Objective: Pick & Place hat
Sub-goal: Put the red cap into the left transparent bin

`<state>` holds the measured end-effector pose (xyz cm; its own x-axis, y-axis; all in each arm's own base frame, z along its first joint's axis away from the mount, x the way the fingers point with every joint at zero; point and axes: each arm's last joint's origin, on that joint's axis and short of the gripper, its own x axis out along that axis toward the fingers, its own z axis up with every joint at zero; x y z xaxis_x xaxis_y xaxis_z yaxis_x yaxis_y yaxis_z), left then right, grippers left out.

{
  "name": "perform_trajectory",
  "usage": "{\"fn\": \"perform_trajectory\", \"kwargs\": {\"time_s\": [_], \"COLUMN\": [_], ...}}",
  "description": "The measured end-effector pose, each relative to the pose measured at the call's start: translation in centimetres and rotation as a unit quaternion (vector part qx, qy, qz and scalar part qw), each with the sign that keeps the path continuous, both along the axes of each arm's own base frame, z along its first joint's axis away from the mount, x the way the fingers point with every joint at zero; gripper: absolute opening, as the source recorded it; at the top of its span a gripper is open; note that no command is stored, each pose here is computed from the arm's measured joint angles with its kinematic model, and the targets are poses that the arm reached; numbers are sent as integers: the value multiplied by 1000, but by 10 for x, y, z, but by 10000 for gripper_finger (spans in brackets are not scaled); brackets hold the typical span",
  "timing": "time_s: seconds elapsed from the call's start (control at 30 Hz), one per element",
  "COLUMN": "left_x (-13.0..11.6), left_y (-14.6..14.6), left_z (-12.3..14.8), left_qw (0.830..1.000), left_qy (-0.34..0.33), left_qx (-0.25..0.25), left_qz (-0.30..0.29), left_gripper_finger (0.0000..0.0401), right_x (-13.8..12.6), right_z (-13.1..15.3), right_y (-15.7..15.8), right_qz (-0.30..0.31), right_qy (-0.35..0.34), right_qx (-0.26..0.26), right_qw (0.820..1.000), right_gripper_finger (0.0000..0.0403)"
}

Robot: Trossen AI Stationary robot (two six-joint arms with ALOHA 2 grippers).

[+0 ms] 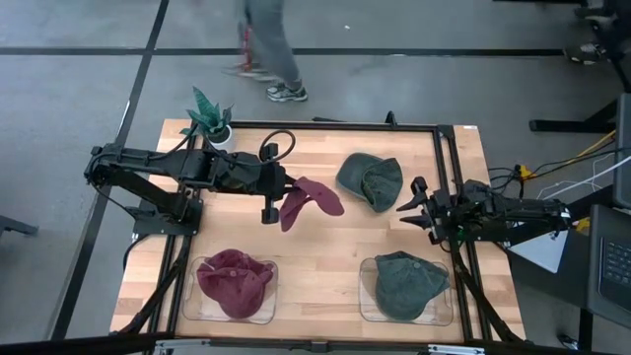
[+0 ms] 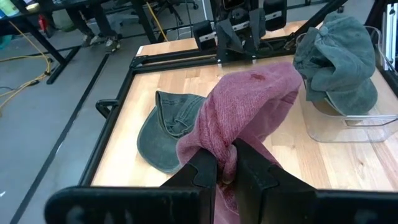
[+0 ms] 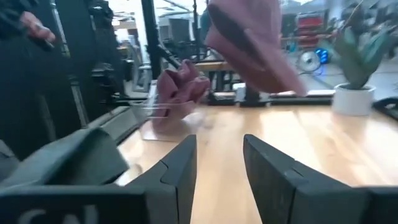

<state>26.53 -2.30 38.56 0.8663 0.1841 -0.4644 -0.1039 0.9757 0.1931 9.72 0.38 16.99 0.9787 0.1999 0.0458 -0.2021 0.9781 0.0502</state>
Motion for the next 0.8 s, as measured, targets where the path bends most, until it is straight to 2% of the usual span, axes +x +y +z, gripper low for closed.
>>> {"fn": "perform_trajectory", "kwargs": {"time_s": [0.1,0.23,0.3,0.47,0.63,0.8], "left_x": [0,0,0,0,0,-2], "left_y": [0,-1,-2,-6,-10,-13], "left_z": [0,0,0,-1,-1,-2], "left_qw": [1000,1000,999,993,975,947], "left_qy": [0,3,7,14,15,19], "left_qx": [0,2,10,34,76,129], "left_qz": [-2,-20,-43,-112,-207,-294], "left_gripper_finger": [25,26,26,25,25,25], "right_x": [0,1,1,1,1,1], "right_z": [-1,-2,-2,-2,-2,-2], "right_y": [-2,-4,-4,-4,-4,-4], "right_qz": [-35,-65,-71,-74,-74,-74], "right_qy": [5,14,17,18,18,18], "right_qx": [-6,30,46,47,47,48], "right_qw": [999,997,996,996,996,996], "right_gripper_finger": [132,132,132,132,132,132]}}
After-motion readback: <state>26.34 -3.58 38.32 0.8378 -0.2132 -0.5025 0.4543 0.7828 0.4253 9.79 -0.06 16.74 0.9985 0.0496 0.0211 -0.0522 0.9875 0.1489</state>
